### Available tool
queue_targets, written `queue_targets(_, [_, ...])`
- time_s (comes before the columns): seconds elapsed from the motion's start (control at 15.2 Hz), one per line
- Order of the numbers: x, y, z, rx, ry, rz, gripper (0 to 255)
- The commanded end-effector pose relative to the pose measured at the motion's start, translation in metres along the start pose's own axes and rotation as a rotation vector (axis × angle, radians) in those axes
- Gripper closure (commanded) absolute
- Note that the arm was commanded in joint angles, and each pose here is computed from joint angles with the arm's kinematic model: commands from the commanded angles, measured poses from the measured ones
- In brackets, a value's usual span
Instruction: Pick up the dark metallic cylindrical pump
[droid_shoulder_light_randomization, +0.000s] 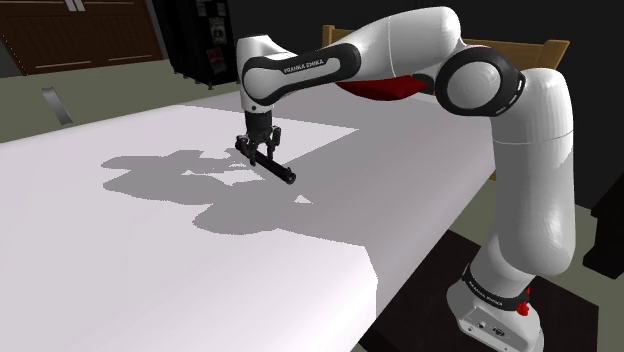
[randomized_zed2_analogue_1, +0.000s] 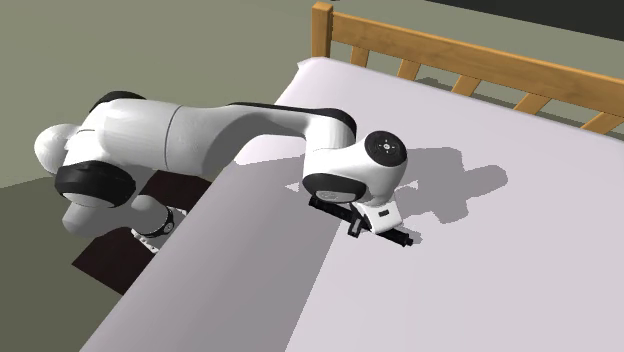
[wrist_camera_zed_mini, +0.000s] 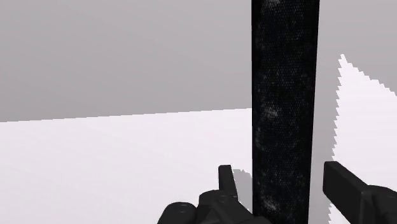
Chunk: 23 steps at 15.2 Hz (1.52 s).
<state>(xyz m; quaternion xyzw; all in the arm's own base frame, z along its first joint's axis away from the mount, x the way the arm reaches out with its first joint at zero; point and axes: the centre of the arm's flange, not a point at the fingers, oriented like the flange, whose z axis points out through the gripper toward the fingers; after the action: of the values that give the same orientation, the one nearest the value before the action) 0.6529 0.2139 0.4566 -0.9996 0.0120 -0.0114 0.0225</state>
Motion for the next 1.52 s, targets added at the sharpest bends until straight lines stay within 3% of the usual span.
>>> queue_targets(0.0, [0.0,0.0,0.001,0.0,0.0,0.0,255])
queue_targets(0.53, [0.0,0.0,0.001,0.0,0.0,0.0,255])
queue_targets(1.45, [0.002,-0.003,-0.073,0.0,0.0,0.0,255])
